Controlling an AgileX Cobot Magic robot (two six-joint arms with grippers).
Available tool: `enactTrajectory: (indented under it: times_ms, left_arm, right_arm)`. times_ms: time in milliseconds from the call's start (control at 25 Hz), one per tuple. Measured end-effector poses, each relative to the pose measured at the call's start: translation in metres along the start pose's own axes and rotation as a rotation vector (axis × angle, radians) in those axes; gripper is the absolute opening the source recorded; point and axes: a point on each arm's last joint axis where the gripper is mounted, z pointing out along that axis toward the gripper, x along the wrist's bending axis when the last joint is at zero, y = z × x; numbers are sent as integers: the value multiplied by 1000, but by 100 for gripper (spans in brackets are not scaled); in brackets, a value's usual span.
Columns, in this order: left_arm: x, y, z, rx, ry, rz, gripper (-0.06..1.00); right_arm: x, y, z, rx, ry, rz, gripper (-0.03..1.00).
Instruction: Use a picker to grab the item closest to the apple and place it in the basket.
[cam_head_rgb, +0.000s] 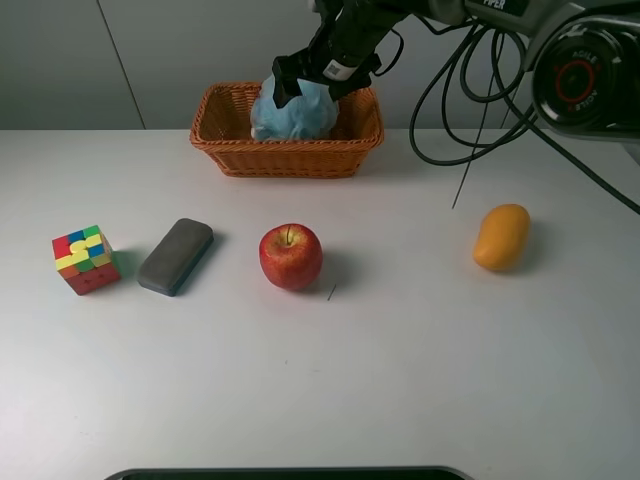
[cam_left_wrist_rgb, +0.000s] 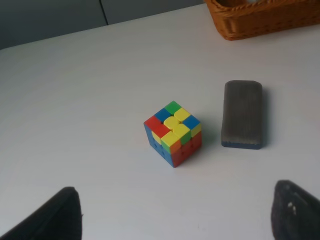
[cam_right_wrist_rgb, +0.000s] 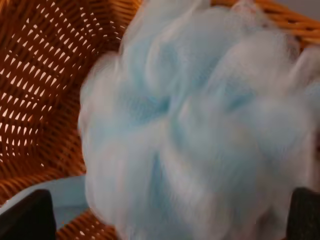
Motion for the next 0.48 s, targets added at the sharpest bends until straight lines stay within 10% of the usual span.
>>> enactTrajectory:
  times_ms: [480]
  left_arm:
    - [0,0,0,0,0,0,73]
  right_arm:
    - [21,9,-101,126,-9,-73,70]
